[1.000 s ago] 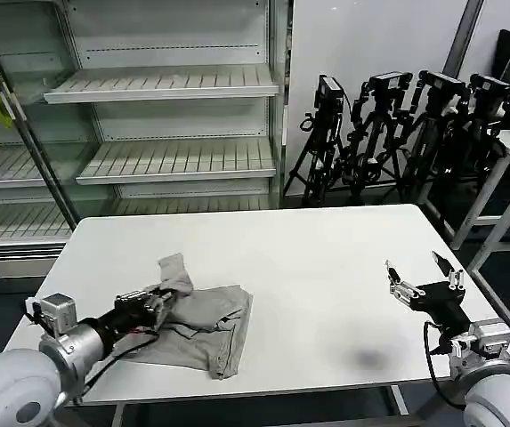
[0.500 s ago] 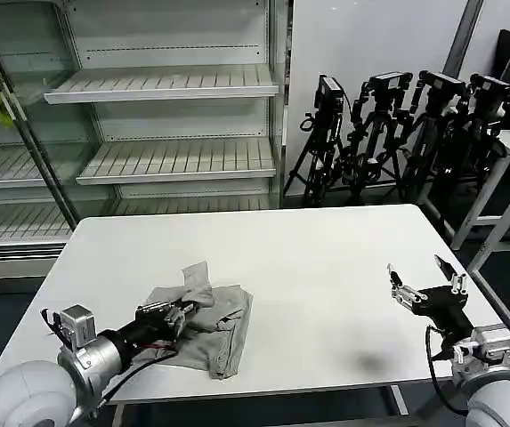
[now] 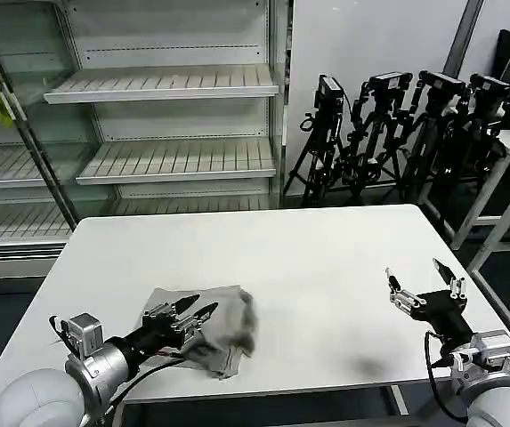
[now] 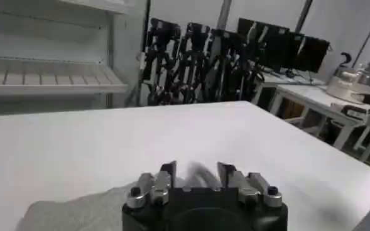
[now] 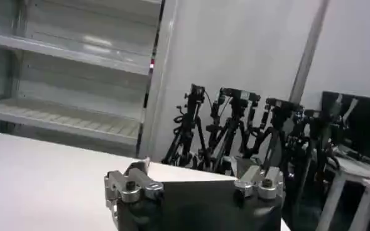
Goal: Fold and organize the clothes.
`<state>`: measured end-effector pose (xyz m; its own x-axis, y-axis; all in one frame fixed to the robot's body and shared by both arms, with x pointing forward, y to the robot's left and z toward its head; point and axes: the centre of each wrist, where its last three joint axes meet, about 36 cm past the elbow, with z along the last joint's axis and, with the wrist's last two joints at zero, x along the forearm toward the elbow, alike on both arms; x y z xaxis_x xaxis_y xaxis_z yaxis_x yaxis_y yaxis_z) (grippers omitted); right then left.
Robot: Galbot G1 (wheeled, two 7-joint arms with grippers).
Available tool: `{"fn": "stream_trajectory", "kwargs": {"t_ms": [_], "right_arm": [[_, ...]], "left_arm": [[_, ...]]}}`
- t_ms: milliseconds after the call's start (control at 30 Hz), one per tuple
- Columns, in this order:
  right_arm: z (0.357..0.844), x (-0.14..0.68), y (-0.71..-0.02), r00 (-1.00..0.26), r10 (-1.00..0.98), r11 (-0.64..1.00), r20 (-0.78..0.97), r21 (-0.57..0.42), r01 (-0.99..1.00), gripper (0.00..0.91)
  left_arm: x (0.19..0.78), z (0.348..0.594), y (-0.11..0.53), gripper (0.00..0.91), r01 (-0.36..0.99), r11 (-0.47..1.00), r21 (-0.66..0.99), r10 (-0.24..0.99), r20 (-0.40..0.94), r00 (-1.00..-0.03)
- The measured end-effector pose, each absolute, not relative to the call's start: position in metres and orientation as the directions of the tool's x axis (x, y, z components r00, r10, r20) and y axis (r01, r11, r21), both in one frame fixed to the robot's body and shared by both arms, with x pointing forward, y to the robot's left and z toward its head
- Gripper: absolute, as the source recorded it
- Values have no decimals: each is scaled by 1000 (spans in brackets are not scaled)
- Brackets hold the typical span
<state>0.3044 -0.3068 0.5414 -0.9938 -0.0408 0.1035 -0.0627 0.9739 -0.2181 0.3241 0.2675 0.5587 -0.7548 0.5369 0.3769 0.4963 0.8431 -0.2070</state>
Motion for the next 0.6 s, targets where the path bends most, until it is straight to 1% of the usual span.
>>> {"fn": "stream_trajectory", "kwargs": {"t_ms": [167,333,433,600], "right_arm": [[542,304,-305,-994,-45,974,99,-217,-65,907],[542,304,-302,-994,-53,974,97,-213,-73,907],[542,305,-301,-994,-62,974,95,-212,-81,907],[540,306,-301,-993,-69,974,94,-211,-88,907]], "left_arm": [[321,564,268,907,500,842,-202,538,363,-761],[324,563,279,907,475,866,-156,497,369,-785],[326,556,287,907,447,884,-135,462,390,-797],[332,534,302,907,386,915,-119,397,438,-806]]}}
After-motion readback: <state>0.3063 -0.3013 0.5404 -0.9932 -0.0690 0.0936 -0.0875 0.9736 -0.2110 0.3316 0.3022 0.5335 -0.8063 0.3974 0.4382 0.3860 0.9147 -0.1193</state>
